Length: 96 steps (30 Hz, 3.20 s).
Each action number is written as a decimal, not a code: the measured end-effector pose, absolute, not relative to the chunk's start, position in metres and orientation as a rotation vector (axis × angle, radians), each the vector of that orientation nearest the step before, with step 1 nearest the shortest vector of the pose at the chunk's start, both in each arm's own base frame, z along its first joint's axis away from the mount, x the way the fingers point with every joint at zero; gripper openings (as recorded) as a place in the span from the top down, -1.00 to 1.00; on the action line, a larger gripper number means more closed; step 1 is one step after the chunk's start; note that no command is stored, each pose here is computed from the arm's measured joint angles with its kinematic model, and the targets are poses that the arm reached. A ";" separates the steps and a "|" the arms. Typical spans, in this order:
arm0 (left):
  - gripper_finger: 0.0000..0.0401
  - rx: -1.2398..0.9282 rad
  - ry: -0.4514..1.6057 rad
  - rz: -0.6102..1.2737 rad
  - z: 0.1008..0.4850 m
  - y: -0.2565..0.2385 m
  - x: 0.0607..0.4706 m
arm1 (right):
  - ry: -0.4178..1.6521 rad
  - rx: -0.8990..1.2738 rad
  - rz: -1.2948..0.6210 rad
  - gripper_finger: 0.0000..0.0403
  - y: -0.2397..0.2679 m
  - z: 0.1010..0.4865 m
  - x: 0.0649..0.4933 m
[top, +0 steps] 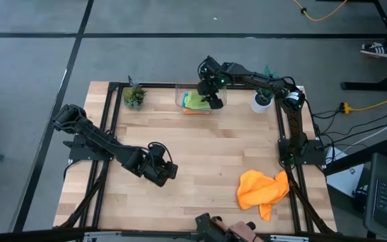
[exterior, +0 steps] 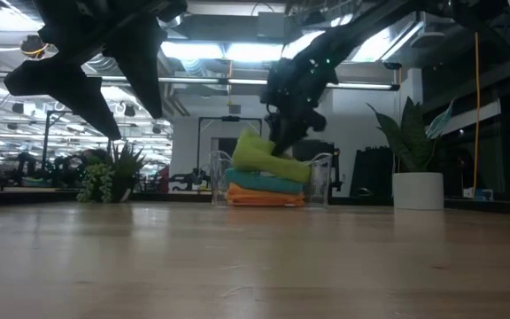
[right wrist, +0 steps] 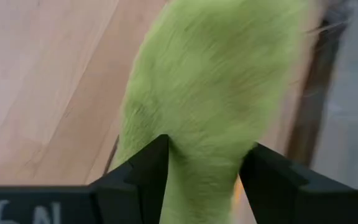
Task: Fold microfiber towels
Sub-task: Put the folded green towel into the transparent bin, then fold the orange towel
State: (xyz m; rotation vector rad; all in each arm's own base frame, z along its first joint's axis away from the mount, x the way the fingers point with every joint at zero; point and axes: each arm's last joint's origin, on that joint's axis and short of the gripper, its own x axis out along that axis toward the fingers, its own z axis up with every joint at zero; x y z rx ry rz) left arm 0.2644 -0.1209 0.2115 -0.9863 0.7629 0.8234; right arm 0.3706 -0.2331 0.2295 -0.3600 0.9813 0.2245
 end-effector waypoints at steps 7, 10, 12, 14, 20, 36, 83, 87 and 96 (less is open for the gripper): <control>-0.23 -0.989 0.761 0.821 0.212 -0.121 0.265 | 0.932 -0.372 0.169 0.10 -0.238 0.270 0.375; -0.23 -0.989 0.761 0.821 0.212 -0.121 0.265 | 0.912 -0.306 0.124 0.11 -0.239 0.277 0.376; -0.23 -0.989 0.761 0.821 0.212 -0.121 0.265 | 0.893 -0.235 0.129 0.11 -0.239 0.276 0.375; -0.23 -0.989 0.761 0.821 0.212 -0.121 0.265 | 0.872 -0.170 0.137 0.11 -0.239 0.270 0.376; -0.23 -0.988 0.761 0.821 0.212 -0.121 0.265 | 0.833 -0.082 0.082 0.11 -0.240 0.230 0.380; -0.23 -0.987 0.762 0.821 0.211 -0.121 0.265 | 0.871 -0.092 0.019 0.11 -0.229 0.182 0.379; -0.23 -0.893 0.790 0.295 0.228 -0.138 0.291 | 1.138 0.510 -0.373 0.22 0.039 0.380 0.194; -0.23 -0.865 0.762 0.315 0.228 -0.137 0.291 | 1.223 0.622 -0.374 0.22 0.053 0.340 0.182; -0.23 -0.850 0.759 0.313 0.228 -0.136 0.291 | 1.393 0.714 -0.330 0.22 0.084 0.273 0.170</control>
